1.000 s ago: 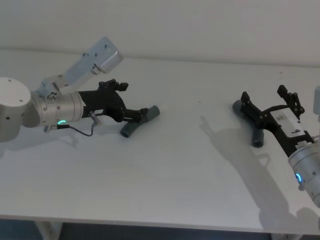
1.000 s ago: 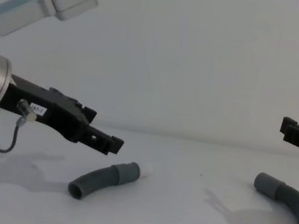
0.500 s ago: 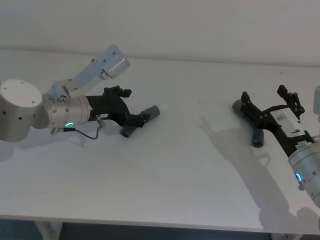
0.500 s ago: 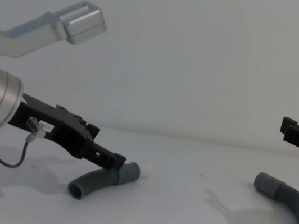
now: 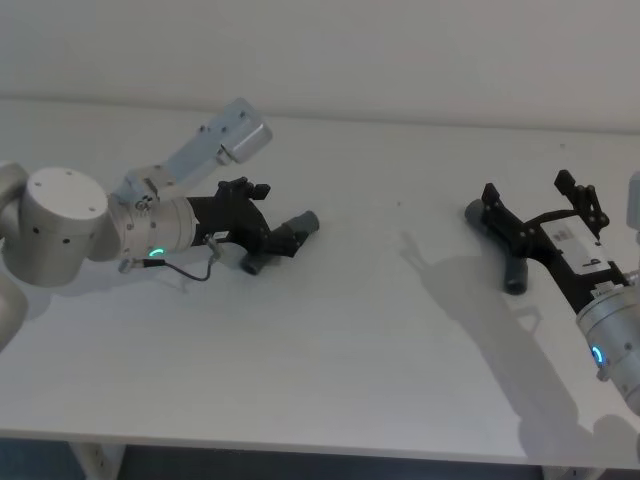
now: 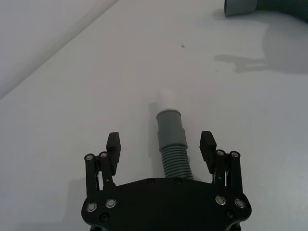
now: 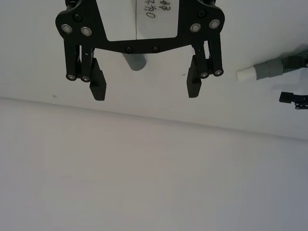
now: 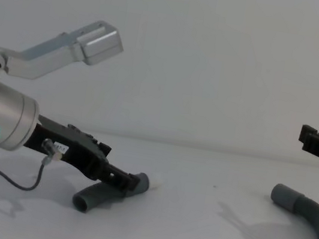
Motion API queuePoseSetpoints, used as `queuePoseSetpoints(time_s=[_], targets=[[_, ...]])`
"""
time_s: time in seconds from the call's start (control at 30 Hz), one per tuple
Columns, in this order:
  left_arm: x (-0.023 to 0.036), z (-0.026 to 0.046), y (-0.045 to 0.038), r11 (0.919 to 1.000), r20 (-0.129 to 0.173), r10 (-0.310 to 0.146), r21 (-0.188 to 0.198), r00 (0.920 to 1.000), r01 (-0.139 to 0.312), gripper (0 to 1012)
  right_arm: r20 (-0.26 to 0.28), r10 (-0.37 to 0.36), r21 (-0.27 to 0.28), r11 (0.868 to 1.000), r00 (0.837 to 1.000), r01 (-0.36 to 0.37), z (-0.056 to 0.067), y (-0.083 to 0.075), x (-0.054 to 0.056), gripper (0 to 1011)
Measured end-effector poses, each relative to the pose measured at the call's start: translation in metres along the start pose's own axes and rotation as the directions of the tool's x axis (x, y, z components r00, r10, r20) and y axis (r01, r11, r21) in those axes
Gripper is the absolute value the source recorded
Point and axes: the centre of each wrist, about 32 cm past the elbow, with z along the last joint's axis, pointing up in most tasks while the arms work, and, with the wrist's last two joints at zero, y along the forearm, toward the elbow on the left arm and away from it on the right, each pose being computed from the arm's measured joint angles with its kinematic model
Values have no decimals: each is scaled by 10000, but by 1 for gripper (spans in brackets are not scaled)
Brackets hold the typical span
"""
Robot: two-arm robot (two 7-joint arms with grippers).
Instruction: Use both hands to pick up one end of the pipe from the table, align the ends, and insert them.
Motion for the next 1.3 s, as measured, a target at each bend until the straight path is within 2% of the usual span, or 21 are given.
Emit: queuePoseSetpoints(time_s=[0.4, 0.9, 1.17, 1.3], targets=[[4, -32, -117, 10000, -316, 89, 32, 9995, -88, 1001, 0, 1, 1, 10000, 10000, -1, 0, 0, 0, 1002], [5, -55, -234, 9999, -726, -10, 147, 9974, 21, 994, -1, 0, 1, 10000, 10000, 0, 0, 0, 0, 1002], [3, -59, -262, 9998, -835, -67, 171, 9965, 81, 832, -1, 0, 1, 10000, 10000, 0, 0, 0, 0, 1002], [2, -61, -273, 9998, -875, -87, 180, 9961, 103, 708, 0, 1, 1, 10000, 10000, -1, 0, 0, 0, 1002]])
